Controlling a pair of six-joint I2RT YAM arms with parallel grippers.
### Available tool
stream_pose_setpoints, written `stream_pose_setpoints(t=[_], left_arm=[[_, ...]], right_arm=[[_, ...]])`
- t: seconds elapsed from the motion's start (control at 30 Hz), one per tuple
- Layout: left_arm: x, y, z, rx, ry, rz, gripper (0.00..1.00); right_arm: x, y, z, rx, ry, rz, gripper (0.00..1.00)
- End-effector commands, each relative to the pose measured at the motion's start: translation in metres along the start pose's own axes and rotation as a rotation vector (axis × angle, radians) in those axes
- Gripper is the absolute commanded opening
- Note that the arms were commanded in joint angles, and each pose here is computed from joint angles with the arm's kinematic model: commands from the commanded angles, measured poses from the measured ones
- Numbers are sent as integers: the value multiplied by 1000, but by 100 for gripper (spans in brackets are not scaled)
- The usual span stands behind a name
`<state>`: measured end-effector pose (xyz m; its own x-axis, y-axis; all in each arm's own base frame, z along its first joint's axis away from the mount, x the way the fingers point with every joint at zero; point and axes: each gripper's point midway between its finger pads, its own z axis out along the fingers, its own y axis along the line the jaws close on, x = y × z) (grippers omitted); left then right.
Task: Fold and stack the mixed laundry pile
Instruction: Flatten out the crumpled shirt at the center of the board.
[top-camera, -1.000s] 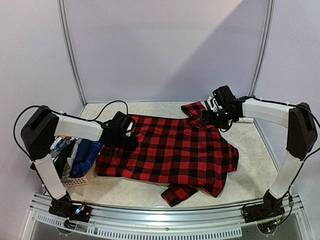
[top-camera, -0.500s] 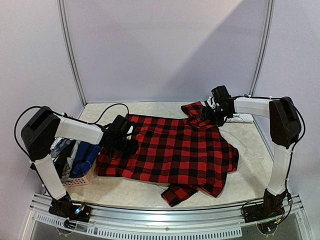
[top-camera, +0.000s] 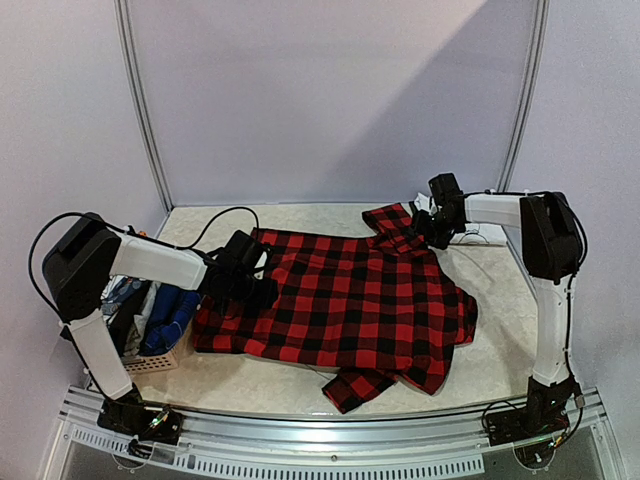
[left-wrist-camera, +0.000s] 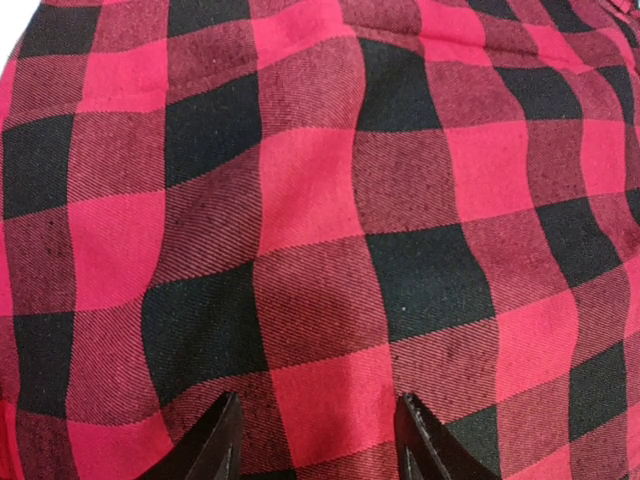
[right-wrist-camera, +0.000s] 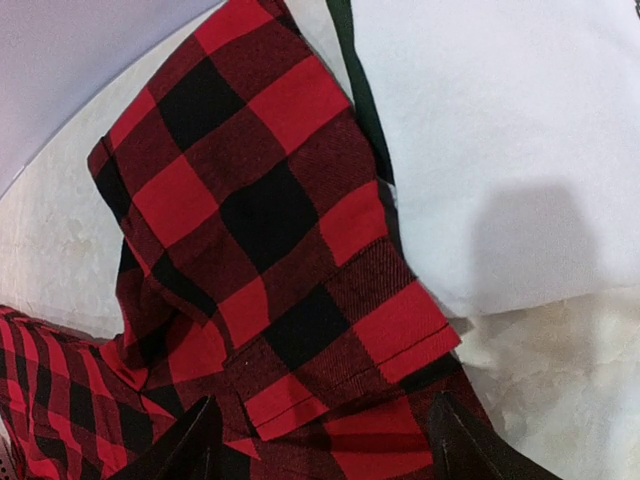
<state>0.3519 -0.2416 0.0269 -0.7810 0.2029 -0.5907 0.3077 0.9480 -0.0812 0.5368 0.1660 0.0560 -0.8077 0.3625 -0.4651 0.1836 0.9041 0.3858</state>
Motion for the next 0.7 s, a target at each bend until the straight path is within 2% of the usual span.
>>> stream_pose_setpoints(t=[0.0,0.47,0.57,0.67], left_arm=[[-3,-8,-5,15,-22,22,52],[-3,-6,-2,6,-25,36,50],[-2,-6,-1,3,-25,38,49],[-1,-6,0,2,-20,41,49]], right_arm=[[-2,-10,18,13,14,21,70],[-9,-15,39,12,20,25,59],[-10,-13,42,4,22,25,55],[-11,-11,45,0,22,21,44]])
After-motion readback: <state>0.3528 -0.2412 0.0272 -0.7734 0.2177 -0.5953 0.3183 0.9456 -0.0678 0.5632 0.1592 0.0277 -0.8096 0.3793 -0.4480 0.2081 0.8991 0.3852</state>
